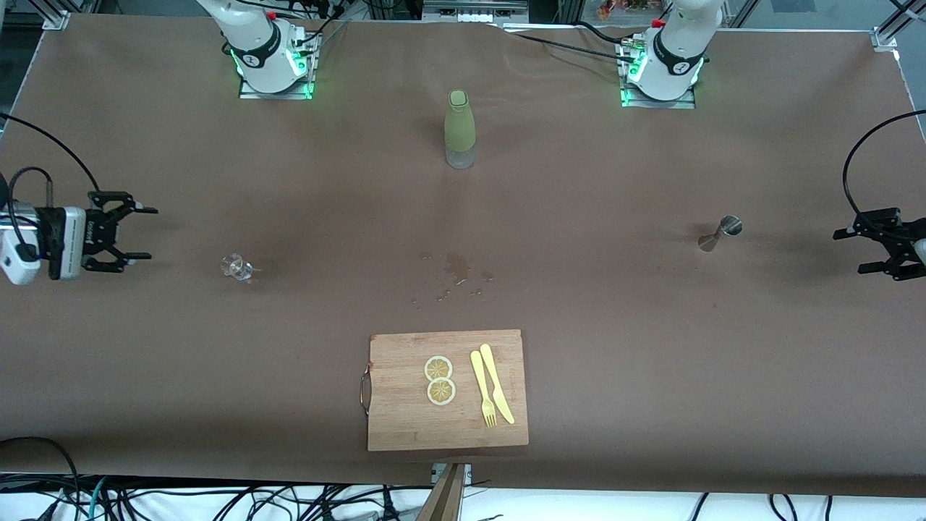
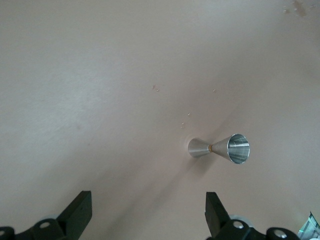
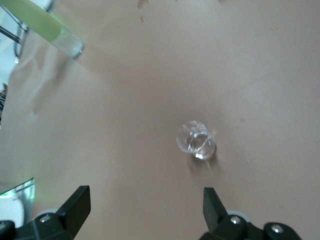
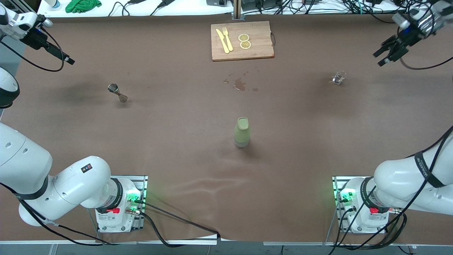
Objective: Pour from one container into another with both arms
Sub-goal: 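Lower the right gripper to the glass beaker while the left gripper lowers to the jigger, then close the right gripper on the beaker while the left gripper grasps the jigger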
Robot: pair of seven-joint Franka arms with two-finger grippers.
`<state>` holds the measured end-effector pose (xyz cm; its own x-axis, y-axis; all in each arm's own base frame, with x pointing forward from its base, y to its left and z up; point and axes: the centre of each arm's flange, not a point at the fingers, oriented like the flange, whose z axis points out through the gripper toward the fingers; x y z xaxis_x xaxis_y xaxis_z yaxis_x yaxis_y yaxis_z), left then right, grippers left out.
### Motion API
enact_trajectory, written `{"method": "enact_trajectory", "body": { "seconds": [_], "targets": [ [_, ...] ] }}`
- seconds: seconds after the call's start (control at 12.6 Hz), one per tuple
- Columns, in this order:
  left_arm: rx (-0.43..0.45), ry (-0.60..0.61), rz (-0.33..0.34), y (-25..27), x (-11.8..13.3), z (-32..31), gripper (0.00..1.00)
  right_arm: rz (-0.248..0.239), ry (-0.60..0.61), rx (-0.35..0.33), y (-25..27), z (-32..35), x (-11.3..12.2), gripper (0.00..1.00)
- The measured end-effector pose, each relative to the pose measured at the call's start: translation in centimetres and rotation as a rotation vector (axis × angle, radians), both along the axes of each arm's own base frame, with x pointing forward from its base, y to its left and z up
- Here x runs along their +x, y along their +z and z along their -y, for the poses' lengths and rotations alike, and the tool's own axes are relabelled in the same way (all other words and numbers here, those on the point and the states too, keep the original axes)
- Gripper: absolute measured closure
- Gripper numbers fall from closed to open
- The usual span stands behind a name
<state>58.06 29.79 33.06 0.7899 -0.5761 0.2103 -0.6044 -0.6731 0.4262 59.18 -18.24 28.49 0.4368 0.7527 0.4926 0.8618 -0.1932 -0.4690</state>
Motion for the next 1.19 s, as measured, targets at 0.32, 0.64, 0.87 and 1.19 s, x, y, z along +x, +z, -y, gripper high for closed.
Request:
{"method": "enact_trajectory", "body": {
  "seconds": [0.32,0.64,0.87,1.19],
  "targets": [
    [-0.154,-0.136,0.124,-4.2,-0.3,-0.7,0.0,0.143,0.024,0.236,-7.9,1.1,-0.1,0.0],
    [-0.265,-0.26,0.252,-7.7,-1.4,-2.0,0.0,0.289,0.039,0.339,-13.5,1.4,-0.5,0.0],
    [-0.374,-0.305,0.317,-11.0,-3.2,-3.3,0.0,0.318,0.037,0.38,-16.2,0.8,-0.8,0.0],
    [-0.504,-0.374,0.407,-14.1,-5.7,-3.9,0.0,0.323,0.044,0.398,-17.8,-1.3,-0.3,0.0]
  ]
}}
